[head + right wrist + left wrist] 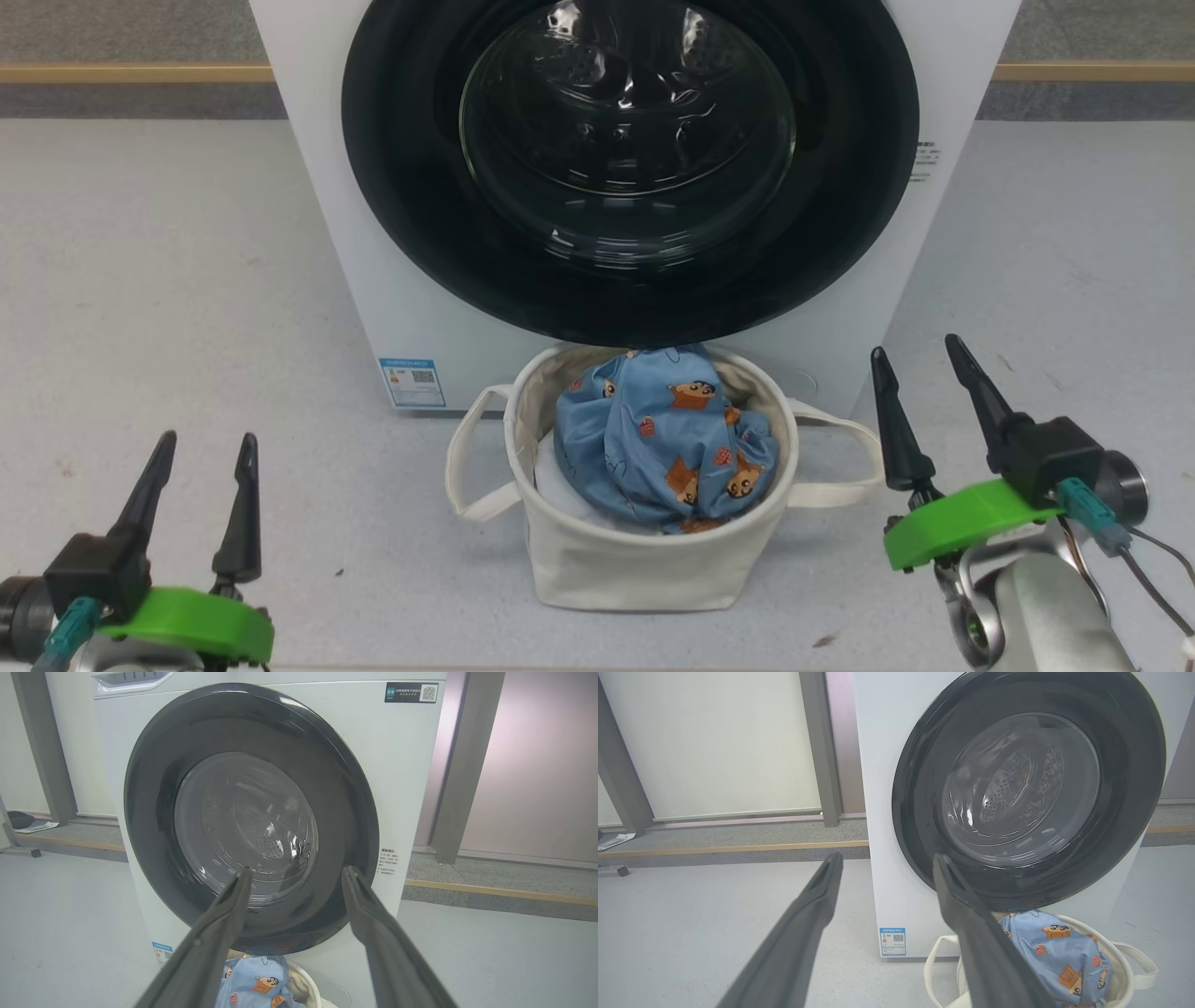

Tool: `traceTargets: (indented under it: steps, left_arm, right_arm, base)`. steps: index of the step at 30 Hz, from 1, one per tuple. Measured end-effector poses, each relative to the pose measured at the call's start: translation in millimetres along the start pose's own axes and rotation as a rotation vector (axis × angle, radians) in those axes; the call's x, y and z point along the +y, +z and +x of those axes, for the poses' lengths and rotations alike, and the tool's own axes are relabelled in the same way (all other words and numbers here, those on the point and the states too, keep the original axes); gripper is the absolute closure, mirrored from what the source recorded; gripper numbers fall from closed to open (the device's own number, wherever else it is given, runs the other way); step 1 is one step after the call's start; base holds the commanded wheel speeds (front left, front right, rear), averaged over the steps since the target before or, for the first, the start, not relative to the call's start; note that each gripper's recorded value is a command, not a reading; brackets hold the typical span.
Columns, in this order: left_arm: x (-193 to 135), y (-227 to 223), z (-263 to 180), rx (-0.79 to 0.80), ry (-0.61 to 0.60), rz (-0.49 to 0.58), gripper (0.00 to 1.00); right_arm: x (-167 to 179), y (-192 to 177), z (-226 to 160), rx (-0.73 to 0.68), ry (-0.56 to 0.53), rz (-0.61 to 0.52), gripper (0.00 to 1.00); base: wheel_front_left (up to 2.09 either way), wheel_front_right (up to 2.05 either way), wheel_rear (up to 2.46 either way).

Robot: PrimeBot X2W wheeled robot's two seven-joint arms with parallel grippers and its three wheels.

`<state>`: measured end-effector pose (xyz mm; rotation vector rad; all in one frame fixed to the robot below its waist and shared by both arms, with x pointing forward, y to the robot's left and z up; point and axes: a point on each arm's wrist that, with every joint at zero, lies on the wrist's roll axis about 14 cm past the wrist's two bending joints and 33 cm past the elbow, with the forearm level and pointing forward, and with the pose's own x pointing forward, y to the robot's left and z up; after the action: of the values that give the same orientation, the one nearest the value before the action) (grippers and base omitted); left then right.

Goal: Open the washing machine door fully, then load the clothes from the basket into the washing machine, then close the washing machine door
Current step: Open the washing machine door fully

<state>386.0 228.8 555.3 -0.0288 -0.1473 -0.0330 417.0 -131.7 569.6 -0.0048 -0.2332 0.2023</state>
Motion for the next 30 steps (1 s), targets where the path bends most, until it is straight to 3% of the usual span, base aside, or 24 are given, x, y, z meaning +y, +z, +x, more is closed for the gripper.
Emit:
traceTargets:
  steps: [30]
  left_arm:
    - [6.4, -6.9, 2.7, 0.027, 0.030, 0.010, 0.00]
  right_arm:
    - [-0.9, -4.7, 1.7, 0.009, -0.002, 0.010, 0.00]
  base:
    - [0.84, 1.37, -2.21]
